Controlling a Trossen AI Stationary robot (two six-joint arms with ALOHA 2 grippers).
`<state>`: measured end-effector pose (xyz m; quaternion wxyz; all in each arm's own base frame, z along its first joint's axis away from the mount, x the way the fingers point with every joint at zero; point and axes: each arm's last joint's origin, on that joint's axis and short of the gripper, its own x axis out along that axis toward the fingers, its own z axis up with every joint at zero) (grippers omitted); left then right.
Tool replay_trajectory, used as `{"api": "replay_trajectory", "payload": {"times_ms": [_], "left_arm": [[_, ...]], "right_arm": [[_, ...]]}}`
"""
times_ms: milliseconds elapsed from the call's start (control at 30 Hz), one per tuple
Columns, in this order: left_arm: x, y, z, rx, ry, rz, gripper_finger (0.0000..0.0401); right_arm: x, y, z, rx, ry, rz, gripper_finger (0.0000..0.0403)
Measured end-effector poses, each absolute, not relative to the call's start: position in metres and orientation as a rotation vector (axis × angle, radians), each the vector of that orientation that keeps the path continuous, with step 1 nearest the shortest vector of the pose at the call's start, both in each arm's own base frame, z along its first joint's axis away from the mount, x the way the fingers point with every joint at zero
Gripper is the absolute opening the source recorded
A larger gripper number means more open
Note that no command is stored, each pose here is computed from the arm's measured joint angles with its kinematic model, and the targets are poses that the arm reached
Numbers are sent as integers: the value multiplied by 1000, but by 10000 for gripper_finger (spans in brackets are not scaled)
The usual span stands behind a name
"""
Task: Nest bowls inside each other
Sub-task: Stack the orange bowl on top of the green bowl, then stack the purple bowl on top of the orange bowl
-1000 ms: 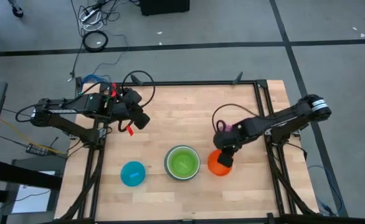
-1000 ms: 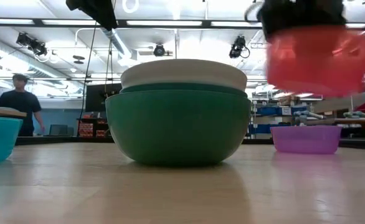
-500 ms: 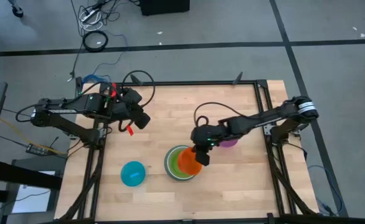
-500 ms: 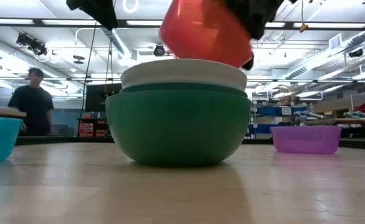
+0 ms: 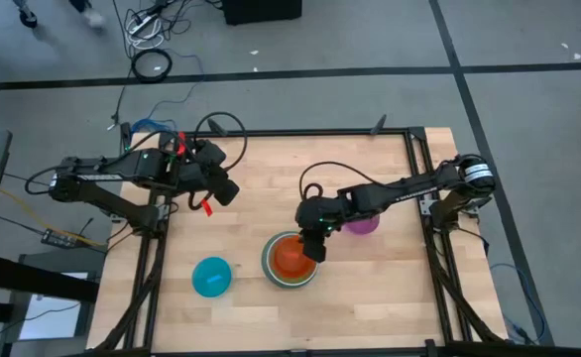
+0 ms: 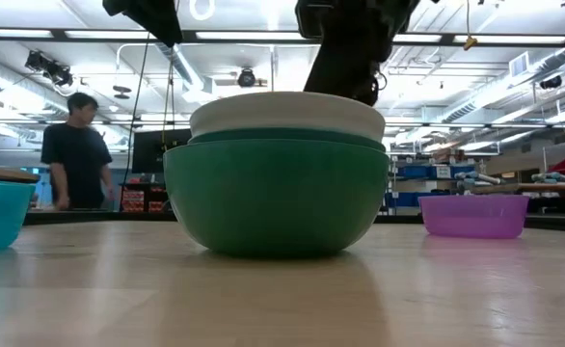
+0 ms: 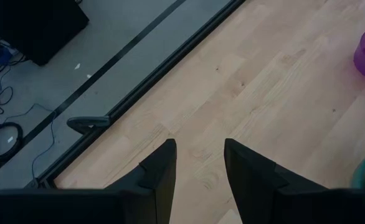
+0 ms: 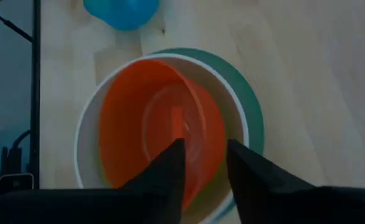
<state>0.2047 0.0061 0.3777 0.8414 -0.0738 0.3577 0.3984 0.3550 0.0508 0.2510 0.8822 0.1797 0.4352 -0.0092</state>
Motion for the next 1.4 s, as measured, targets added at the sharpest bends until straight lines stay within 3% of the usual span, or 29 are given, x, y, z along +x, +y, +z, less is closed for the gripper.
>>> {"api": "replay_trajectory", "payload": {"times_ms": [167, 367, 767, 1133, 1400], "left_arm": [[205, 6, 378, -156, 755, 842, 144], [205, 6, 378, -156, 755, 843, 144], [205, 6, 378, -154, 754, 845, 144], [205, 6, 378, -153, 754, 846, 144], [205, 6, 378, -152, 756, 846, 144]], "right_arm": [[354, 48, 267, 329, 931, -93, 139], [364, 47, 282, 238, 801, -150, 137], [371, 68, 226, 230, 974, -163, 118], [351, 63, 298, 131, 761, -257, 108], [295, 45, 303, 57, 1057, -543, 109]]}}
